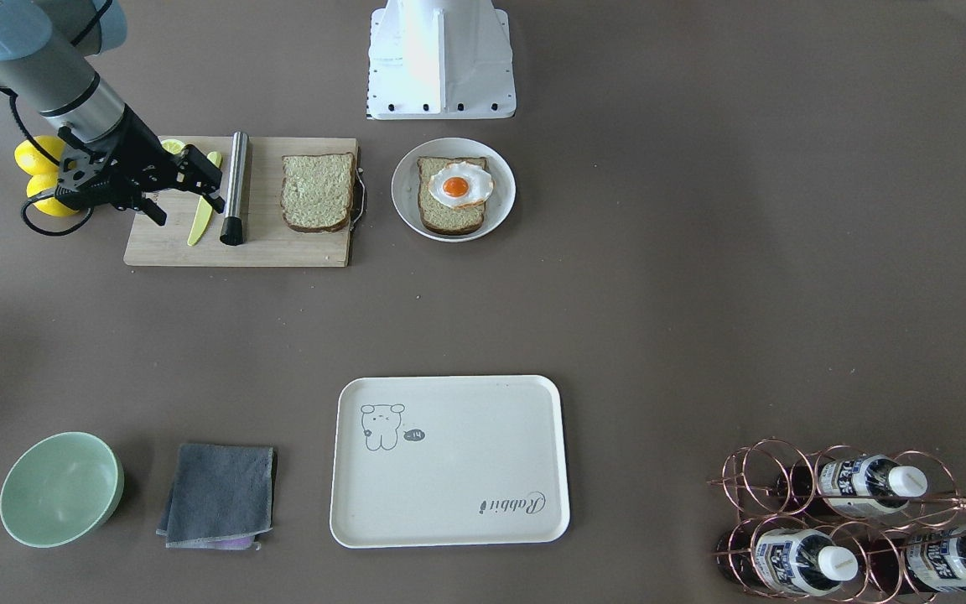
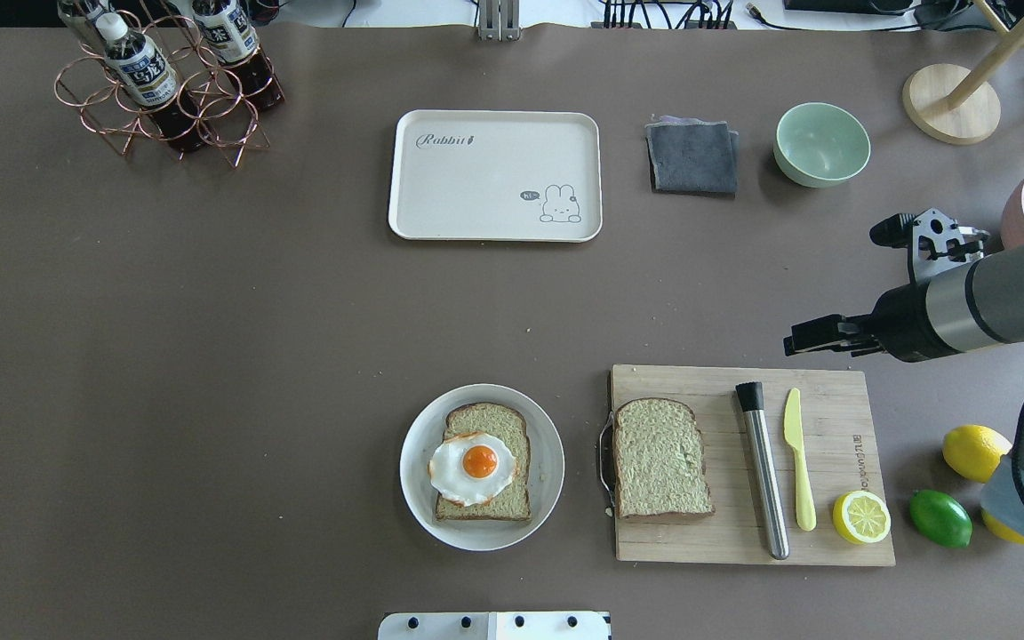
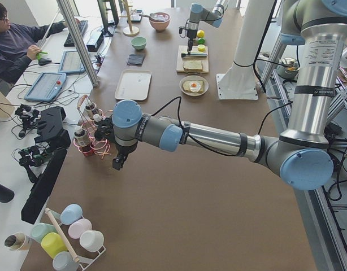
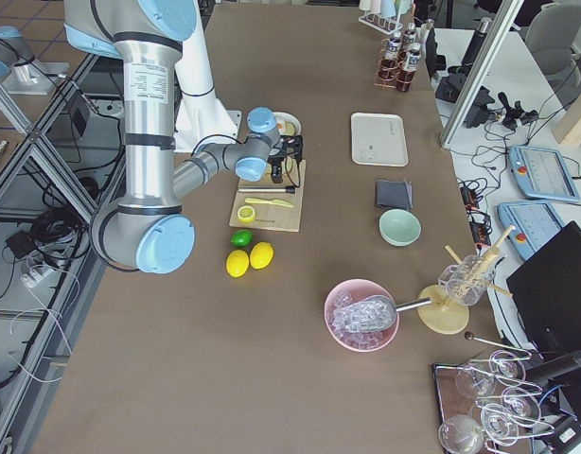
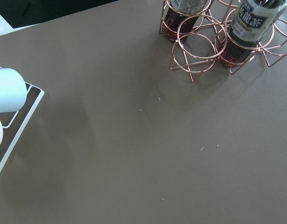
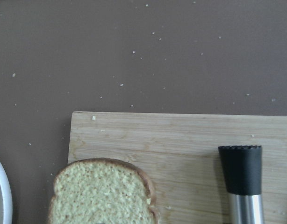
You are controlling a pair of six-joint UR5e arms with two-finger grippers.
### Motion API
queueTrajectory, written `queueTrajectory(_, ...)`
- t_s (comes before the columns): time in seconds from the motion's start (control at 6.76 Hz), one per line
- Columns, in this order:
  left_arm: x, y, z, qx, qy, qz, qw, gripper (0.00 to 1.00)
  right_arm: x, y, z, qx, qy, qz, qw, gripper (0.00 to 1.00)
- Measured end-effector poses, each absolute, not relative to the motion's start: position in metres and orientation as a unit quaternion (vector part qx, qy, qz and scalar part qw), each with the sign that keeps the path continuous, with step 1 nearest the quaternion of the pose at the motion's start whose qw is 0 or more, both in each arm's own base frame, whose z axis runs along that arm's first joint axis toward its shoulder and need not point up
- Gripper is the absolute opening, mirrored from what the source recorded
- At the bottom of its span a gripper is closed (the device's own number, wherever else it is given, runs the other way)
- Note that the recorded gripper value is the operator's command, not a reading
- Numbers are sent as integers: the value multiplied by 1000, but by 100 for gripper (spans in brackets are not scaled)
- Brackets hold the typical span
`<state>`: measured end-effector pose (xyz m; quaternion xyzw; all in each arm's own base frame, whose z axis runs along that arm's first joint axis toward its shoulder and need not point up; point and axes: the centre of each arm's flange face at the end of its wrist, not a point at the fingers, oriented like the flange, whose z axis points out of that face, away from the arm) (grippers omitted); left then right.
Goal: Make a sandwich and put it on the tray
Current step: 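Move the right gripper over the bread slice on the cutting board, then lower the right gripper and grasp the edge of the bread slice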
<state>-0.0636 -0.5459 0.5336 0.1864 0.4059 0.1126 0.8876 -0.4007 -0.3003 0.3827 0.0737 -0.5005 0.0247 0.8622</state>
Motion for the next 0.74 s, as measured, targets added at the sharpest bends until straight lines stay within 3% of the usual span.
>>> queueTrajectory(0.15,-64,-546,533,188,406,113,887,99,-415,-293,381,74,-500,21,862,63)
queueTrajectory(0.74,-63,-545,534,188,406,114,887,99,-444,-302,380,78,-499,18,863,60)
